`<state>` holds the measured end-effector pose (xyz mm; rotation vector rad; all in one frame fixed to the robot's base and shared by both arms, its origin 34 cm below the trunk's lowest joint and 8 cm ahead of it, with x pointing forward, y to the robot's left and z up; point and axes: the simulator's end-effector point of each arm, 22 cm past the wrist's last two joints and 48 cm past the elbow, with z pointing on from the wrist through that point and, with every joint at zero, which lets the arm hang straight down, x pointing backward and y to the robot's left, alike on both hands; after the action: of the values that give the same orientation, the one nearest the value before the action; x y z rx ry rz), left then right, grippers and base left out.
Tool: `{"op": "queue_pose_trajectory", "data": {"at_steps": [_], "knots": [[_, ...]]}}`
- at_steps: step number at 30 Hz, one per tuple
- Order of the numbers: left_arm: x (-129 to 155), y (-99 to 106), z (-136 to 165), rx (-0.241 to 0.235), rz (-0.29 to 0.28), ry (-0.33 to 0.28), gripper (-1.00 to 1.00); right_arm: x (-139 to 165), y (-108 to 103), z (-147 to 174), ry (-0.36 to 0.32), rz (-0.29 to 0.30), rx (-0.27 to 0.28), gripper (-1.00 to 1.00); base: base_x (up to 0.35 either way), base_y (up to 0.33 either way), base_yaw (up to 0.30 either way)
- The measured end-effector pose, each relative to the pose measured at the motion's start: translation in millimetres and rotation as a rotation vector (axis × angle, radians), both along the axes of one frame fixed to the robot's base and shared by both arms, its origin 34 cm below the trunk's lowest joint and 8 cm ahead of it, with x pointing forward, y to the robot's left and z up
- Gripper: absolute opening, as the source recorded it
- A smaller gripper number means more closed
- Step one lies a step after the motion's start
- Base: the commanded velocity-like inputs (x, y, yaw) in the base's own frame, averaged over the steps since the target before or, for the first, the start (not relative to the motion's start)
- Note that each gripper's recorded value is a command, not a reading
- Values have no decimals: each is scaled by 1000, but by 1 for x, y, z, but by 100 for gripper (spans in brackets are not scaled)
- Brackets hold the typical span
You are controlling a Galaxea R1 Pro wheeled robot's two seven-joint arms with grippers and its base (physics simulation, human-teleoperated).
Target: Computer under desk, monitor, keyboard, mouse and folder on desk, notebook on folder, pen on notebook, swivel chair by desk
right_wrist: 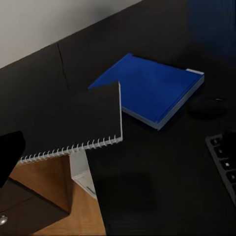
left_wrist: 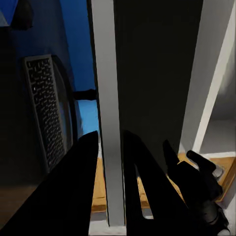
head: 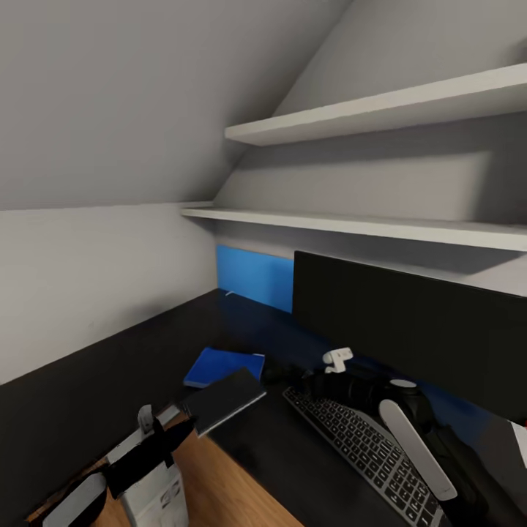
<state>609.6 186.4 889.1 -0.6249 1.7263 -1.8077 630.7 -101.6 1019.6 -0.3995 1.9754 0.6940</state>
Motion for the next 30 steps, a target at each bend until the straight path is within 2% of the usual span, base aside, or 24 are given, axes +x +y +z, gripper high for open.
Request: {"op": "queue_pose_trajectory", "data": {"at_steps": [6, 7, 8, 9, 10, 11, 12, 13, 14, 15, 18, 25, 30], "knots": [[25, 4, 29, 62, -41, 15, -100, -5, -9, -4, 18, -5, -23, 100, 0, 0, -282], [39, 2, 42, 121, -71, 12, -100, -5, -12, -5, 24, -8, -29, 100, 0, 0, -295], [44, 3, 58, 68, -65, 8, -100, -5, -12, -3, 23, -8, -29, 100, 0, 0, -296], [46, 3, 59, 99, -71, 2, -100, -5, -12, -1, 24, -8, -29, 100, 0, 0, -297], [52, 4, 70, 99, -73, -7, -100, -6, -12, 0, 25, -8, -30, 100, 0, 0, -276], [66, 15, 83, 147, -64, -17, -100, -6, -12, 0, 28, -7, -31, 100, 0, 0, -276], [66, 15, 89, 127, -66, -16, -100, -7, -12, 2, 28, -7, -31, 100, 0, 0, -240], [67, 18, 87, 150, -64, -16, -100, -7, -11, 3, 29, -6, -32, 100, 0, 0, -153], [68, 24, 90, 152, -55, -17, -100, -9, -8, 2, 32, 3, -35, 100, 0, 0, -63], [69, 35, 91, 168, -41, -15, -100, -17, 4, -3, 40, 34, -47, 100, 0, 0, -50], [69, 48, 95, 181, -29, -11, -100, -23, 12, -4, 46, 59, -60, 100, 0, 0, -23], [68, 70, 103, 212, -10, -7, -100, -26, 16, 1, 51, 70, -65, 100, 0, 0, -7], [68, 78, 103, 225, -6, -4, -100, -27, 17, 1, 52, 70, -66, 100, 0, 0, -1]]}}
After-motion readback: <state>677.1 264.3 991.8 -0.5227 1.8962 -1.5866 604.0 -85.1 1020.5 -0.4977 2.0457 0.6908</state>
